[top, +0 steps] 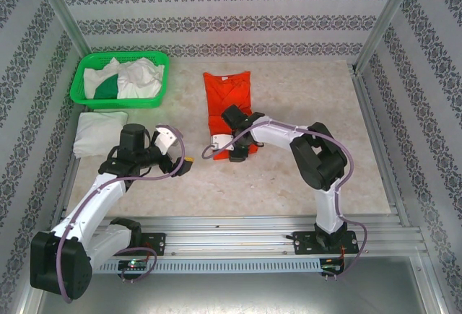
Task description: Fold and stack the t-shirts
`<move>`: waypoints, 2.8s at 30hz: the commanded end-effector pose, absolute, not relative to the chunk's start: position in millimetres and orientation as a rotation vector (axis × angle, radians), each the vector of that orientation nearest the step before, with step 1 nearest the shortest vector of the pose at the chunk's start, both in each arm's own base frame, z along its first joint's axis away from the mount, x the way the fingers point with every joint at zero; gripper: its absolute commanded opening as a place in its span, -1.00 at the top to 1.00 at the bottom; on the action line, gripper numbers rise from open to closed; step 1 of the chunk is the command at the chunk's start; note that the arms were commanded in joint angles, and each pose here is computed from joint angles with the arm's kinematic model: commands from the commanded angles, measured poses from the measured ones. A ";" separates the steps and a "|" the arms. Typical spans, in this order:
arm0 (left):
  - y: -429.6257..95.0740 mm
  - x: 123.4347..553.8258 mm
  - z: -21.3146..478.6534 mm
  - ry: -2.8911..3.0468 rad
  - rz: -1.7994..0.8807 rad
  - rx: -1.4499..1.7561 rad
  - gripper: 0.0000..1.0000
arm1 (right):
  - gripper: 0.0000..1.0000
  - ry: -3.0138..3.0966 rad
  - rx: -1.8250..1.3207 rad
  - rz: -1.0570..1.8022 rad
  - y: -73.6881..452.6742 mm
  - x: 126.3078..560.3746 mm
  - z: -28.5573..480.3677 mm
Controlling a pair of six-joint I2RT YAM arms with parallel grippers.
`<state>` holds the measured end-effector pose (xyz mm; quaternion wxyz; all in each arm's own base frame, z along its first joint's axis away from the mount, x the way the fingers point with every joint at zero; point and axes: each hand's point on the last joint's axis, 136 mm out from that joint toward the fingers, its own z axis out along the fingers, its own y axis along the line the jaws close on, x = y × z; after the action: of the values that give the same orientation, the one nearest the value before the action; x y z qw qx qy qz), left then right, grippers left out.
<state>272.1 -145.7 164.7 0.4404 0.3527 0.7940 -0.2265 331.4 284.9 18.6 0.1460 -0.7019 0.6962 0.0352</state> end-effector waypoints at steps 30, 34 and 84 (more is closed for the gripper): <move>-153.0 353.3 168.4 2.305 -0.698 0.301 -1.00 | 1.00 2.169 -1.990 0.272 228.3 189.2 110.3; -162.8 375.6 151.2 2.378 -0.745 0.047 -1.00 | 1.00 2.152 -1.999 0.285 230.7 187.2 121.8; -223.4 375.0 -2.0 2.953 -0.854 -0.651 1.00 | 1.00 2.089 -1.968 0.250 240.7 239.7 151.6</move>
<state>412.8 -248.4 22.8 0.0747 -0.2016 0.9140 -0.3442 230.3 238.9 145.0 0.1267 -0.6723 0.7246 0.0830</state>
